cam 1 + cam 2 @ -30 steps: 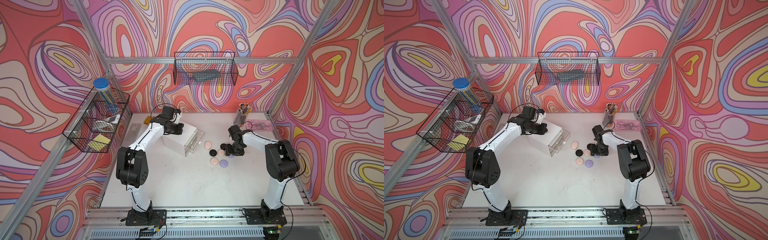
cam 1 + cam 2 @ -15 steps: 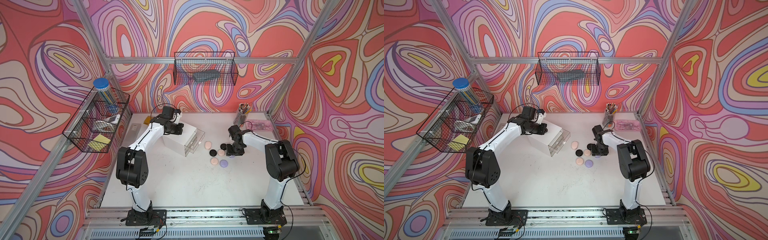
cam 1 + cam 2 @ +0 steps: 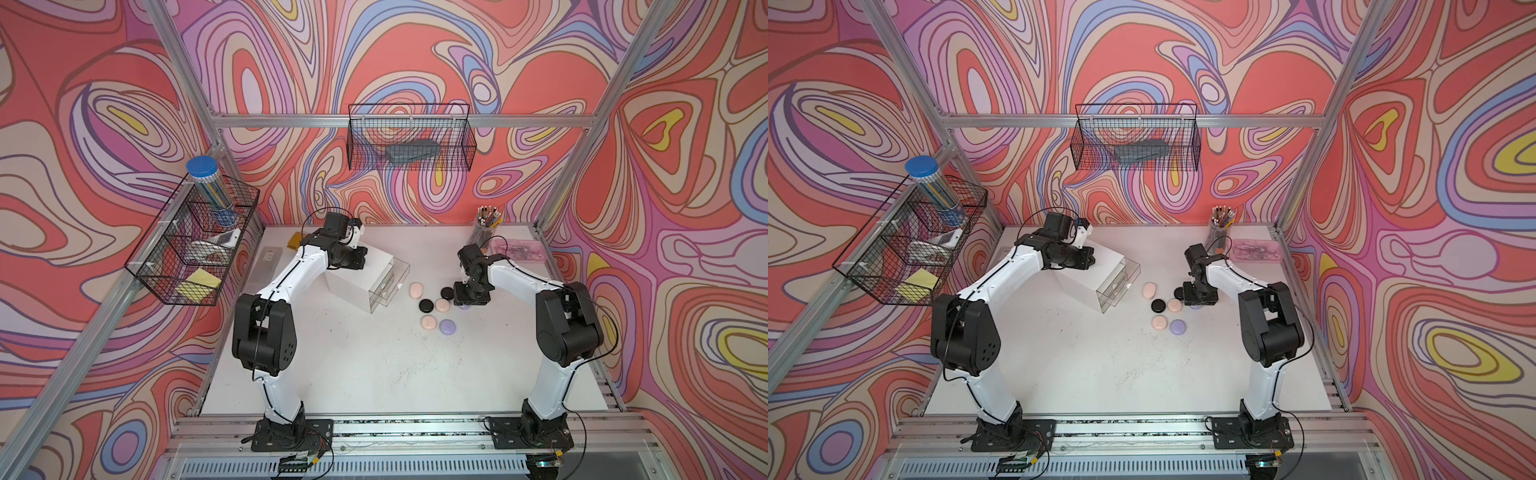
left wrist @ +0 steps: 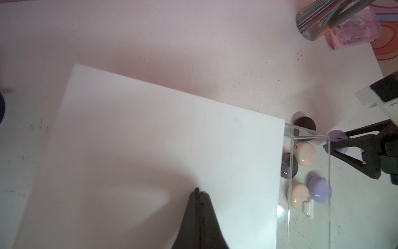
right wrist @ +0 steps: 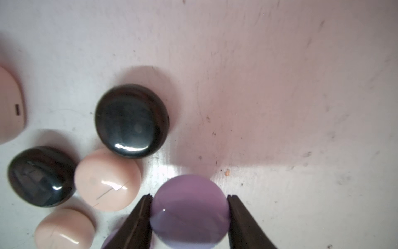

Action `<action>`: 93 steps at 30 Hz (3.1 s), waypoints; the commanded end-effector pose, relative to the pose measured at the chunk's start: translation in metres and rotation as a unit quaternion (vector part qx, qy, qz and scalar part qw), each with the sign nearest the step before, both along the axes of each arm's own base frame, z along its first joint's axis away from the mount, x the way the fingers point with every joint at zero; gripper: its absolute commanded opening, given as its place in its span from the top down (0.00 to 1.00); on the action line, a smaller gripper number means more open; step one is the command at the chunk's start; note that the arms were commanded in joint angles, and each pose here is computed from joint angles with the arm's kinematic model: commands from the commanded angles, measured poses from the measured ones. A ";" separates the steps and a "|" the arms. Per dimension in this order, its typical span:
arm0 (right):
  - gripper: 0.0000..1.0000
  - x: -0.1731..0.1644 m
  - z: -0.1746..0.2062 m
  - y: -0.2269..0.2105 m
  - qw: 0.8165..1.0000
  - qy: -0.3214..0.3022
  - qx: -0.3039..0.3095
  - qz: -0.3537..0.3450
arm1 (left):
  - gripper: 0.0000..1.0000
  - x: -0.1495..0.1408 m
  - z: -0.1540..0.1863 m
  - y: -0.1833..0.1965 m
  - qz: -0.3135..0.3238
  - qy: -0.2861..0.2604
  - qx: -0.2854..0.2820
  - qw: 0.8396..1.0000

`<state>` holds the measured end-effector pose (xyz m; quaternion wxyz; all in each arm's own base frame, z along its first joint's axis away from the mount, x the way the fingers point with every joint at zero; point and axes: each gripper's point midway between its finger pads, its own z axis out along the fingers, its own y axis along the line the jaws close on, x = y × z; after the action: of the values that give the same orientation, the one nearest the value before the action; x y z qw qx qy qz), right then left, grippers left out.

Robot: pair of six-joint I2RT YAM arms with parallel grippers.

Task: Put the bluetooth earphones in the drawer according to color
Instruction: Pick up the Bluetooth earphone from the center of the board, then place the bluetooth earphone in the drawer.

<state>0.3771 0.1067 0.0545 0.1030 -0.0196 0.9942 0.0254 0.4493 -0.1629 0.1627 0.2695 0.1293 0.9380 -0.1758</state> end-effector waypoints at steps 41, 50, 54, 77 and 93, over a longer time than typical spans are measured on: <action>0.57 0.041 0.134 0.233 0.953 -0.134 0.126 0.242 | 1.00 -0.049 -0.074 0.016 0.004 0.148 0.056 0.987; 0.54 0.039 0.122 0.243 0.951 -0.124 0.135 0.250 | 1.00 -0.048 -0.078 0.016 0.004 0.150 0.056 0.987; 0.43 0.040 0.119 0.242 0.952 -0.121 0.133 0.249 | 1.00 -0.048 -0.080 0.016 0.003 0.155 0.057 0.986; 0.05 0.043 0.152 0.200 0.955 -0.198 0.064 0.210 | 1.00 -0.049 -0.081 0.017 0.004 0.155 0.062 0.986; 0.02 -0.009 0.112 0.117 0.980 -0.133 -0.016 0.146 | 1.00 -0.049 -0.080 0.017 0.004 0.154 0.063 0.986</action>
<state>0.3729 0.2373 0.1618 0.2246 -0.1901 0.9552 0.0322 0.4495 -0.1631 0.1622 0.2682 0.1295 0.9383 -0.1759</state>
